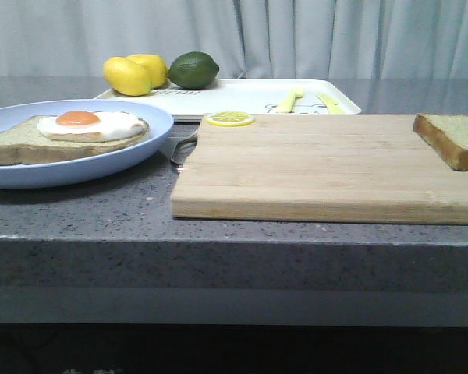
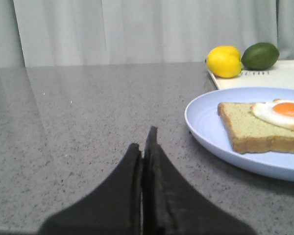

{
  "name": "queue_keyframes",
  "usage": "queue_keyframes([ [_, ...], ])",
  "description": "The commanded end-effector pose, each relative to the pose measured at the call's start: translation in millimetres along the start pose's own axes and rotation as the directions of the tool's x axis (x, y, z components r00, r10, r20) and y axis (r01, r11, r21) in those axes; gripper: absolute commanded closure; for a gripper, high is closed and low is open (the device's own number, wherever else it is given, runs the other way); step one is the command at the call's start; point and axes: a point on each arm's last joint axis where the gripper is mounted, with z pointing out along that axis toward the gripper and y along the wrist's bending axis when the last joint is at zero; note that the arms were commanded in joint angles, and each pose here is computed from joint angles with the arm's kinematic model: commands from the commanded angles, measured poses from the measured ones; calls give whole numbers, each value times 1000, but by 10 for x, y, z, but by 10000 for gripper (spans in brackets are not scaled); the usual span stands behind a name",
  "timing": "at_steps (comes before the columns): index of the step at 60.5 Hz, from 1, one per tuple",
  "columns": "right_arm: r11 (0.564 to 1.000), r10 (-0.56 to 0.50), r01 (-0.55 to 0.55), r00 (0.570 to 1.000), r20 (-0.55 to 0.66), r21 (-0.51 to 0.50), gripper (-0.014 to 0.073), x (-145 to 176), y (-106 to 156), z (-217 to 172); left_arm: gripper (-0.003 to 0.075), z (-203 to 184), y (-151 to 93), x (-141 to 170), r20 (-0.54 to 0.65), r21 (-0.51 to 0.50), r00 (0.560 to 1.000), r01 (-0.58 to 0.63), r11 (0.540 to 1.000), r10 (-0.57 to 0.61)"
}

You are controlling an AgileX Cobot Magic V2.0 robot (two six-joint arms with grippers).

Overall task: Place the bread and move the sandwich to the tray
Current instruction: 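Move the right gripper down over the plain bread slice on the board, then close the right gripper on the edge of the plain bread slice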

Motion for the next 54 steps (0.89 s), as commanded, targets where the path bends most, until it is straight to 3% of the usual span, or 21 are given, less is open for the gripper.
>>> queue_keyframes([
  [1,1000,1,0,992,123,-9,656,-115,11,-21,741,-29,-13,-141,161,14,987,0,1000,-2],
  [12,1000,3,1,978,207,-20,656,-347,40,-69,741,-77,-26,-344,338,34,941,6,999,-18],
  [22,1000,1,0,990,140,-13,656,-676,83,-140,741,-87,9,-701,314,19,949,13,1000,-19],
  [28,1000,1,-1,999,45,-2,656,-920,114,-96,741,16,35,-981,240,11,970,26,1000,-28],
  [37,1000,2,-1,996,-85,14,656,-1261,155,206,741,443,60,-1223,3,0,998,65,998,-65],
  [48,1000,4,-1,992,-129,20,649,-1383,169,491,741,753,60,-1297,-80,-1,994,80,997,-79],
  [54,1000,4,-3,994,-107,17,553,-1400,170,550,733,802,54,-1284,-78,2,991,112,994,-112],
])
